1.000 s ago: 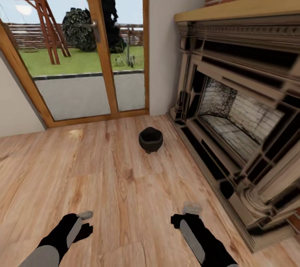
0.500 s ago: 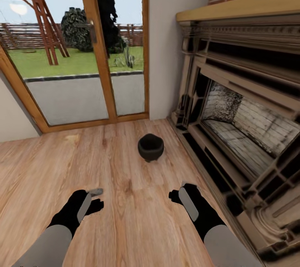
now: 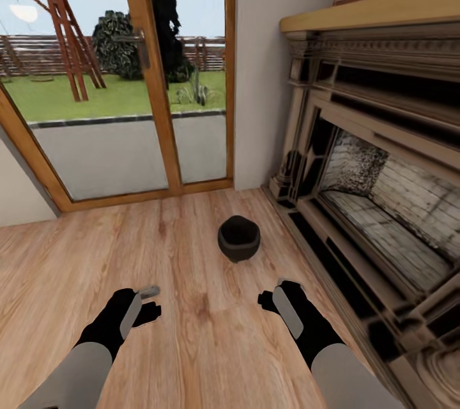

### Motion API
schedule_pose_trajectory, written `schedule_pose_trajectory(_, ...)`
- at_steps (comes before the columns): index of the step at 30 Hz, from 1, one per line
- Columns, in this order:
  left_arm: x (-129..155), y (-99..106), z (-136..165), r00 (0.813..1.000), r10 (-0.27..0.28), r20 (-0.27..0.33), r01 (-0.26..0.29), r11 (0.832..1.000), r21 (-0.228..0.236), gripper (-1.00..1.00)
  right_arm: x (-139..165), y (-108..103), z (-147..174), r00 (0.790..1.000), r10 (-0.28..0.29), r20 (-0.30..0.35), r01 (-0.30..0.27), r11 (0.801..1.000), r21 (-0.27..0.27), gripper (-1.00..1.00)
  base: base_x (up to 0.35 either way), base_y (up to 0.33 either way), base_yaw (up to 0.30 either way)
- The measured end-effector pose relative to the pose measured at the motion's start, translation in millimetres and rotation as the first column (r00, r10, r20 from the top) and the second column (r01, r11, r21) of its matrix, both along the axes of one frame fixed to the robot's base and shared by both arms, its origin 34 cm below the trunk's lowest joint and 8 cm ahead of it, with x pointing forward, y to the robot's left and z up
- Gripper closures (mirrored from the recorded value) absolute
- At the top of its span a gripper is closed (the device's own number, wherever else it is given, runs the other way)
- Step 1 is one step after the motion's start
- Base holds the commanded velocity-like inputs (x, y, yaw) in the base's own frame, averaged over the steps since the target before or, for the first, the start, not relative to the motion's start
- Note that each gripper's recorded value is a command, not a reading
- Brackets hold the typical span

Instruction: Place each of the two pumpkins and all three candles from the living room inside a cabinet in the living room (use any cabinet), then make sure every cabinet is closed, and position the cauldron so it is next to a table in the living room.

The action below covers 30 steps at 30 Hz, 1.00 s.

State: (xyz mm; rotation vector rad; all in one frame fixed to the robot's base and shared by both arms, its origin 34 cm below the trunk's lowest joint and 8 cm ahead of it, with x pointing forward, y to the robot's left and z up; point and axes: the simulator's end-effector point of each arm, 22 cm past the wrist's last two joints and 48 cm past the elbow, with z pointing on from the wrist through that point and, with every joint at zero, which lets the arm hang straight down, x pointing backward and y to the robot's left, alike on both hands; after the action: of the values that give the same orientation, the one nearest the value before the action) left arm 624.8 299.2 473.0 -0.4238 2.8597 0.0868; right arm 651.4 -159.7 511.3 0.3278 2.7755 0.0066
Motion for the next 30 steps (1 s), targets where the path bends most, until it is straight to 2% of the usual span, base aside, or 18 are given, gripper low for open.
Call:
schedule_pose_trajectory(12, 0.2, -1.9, -0.1, 1.0, -0.001, 0.001, 0.001, 1.0, -0.003, -1.0, 0.2, 0.0, 0.0, 1.0, 0.0, 0.001, 0.0, 1.0, 0.0, -1.0, 0.297, 0.147, -0.01)
schedule_pose_trajectory(23, 0.2, -0.4, 0.0, 1.0, -0.001, 0.001, 0.001, 1.0, -0.001, -1.0, 0.0, 1.2, -0.2, 1.0, 0.002, 0.0, -0.002, 1.0, 0.008, -1.0, 0.3, 0.127, -0.253)
schedule_pose_trajectory(30, 0.1, 0.2, 0.0, 1.0, 0.0, 0.001, 0.0, 1.0, -0.001, -1.0, 0.6, 1.0, 0.0, 1.0, 0.001, 0.003, -0.001, 1.0, 0.007, -1.0, 0.295, 0.138, -0.065)
